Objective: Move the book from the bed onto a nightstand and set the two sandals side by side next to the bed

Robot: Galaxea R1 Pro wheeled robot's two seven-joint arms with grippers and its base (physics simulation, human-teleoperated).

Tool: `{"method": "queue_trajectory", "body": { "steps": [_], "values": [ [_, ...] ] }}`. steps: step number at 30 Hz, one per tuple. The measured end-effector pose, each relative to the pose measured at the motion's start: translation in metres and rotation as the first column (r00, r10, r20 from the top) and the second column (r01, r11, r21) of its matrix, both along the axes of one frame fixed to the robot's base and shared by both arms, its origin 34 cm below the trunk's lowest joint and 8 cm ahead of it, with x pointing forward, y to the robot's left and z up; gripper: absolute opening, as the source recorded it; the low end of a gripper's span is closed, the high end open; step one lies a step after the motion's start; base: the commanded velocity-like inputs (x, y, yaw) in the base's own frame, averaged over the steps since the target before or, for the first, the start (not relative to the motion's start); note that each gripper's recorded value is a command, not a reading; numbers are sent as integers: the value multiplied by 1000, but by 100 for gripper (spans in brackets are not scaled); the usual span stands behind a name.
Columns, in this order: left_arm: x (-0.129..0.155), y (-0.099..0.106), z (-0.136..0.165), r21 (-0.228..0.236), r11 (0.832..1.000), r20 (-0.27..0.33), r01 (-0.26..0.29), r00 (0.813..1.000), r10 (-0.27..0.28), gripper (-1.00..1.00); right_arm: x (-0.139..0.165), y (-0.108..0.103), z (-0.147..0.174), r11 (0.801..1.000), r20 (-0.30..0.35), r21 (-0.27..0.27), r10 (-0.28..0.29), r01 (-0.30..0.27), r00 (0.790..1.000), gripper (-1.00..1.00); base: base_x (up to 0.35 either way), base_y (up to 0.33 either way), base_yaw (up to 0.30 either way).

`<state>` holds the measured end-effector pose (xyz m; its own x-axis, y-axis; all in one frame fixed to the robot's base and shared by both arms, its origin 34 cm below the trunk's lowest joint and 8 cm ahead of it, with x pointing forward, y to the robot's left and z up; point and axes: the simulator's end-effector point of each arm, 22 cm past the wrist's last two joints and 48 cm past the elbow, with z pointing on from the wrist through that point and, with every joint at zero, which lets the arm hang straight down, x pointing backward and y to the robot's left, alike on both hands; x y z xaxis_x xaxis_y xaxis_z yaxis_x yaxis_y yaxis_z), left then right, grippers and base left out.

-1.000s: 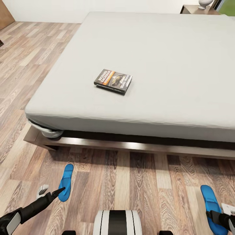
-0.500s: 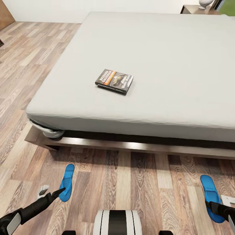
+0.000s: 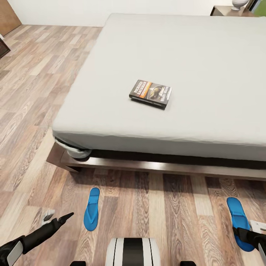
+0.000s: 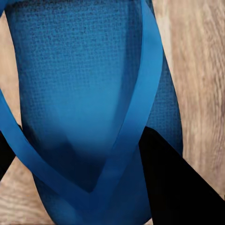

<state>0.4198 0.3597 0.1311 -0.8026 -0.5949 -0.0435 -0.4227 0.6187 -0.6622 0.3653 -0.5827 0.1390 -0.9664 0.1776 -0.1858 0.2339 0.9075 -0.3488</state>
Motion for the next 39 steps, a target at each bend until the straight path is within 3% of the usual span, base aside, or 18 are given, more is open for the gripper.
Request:
{"method": "queue_trajectory", "body": {
  "steps": [13, 39],
  "values": [
    [0, 0, 0, -1, 1000, 0, 0, 1000, 0, 100, 1, 0, 0, 1000, 1, 0, 1, -1, 1000, -100, 99, 319, 0],
    [-5, -3, -2, 0, 1000, -13, 25, 1000, -25, 100, 0, -1, 0, 1000, 0, -4, 0, 0, 1000, -100, 2, 321, 0]
  ]
}}
